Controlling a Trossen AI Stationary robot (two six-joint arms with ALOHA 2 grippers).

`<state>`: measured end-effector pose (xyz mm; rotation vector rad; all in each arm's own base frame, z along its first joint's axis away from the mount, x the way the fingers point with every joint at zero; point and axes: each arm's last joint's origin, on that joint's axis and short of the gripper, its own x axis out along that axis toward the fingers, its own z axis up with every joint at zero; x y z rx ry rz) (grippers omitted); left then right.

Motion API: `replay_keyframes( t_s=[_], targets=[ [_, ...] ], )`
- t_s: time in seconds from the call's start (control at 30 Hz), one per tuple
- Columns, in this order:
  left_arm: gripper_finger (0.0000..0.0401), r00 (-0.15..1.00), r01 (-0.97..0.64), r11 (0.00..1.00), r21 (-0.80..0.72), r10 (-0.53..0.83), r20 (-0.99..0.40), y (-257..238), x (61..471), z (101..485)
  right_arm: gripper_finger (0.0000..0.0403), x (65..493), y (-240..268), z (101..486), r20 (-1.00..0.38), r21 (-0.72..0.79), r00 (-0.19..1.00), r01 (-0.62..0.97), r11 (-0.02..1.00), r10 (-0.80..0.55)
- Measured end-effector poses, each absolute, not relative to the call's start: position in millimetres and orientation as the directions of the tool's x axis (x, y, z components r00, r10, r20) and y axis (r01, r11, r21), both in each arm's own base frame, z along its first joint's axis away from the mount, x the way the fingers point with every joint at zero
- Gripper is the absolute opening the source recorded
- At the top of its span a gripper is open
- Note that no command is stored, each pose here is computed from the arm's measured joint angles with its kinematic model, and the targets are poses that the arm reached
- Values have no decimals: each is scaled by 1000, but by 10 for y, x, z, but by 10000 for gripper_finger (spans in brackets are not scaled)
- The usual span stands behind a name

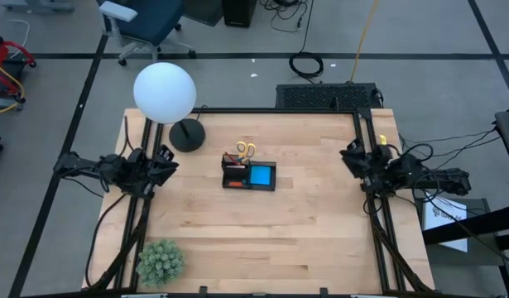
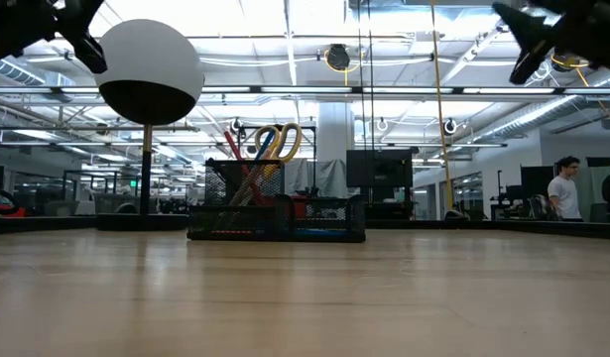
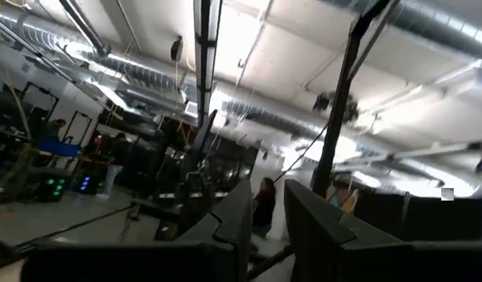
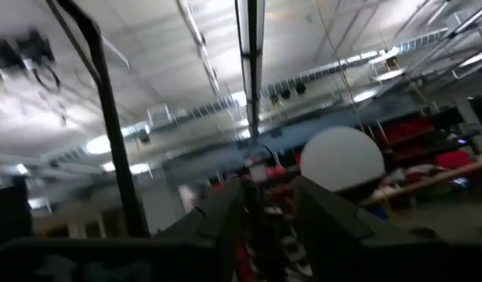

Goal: Pick and place office supplies into organizer
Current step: Return to Home Position

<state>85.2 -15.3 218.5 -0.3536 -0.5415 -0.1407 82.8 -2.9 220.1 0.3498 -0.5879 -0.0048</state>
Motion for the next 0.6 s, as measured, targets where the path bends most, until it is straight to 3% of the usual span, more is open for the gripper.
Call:
replay_keyframes(
  t_s=[0.37, 0.6],
  targets=[
    [81, 968, 121, 968, -220, -66, 241, -181, 968, 1906, 110, 959, -29, 1896, 227, 162, 968, 67, 985, -103],
    [81, 980, 98, 984, -147, -69, 187, -184, 980, 1854, 112, 980, -29, 1763, 90, 144, 991, 89, 986, -103]
  ],
)
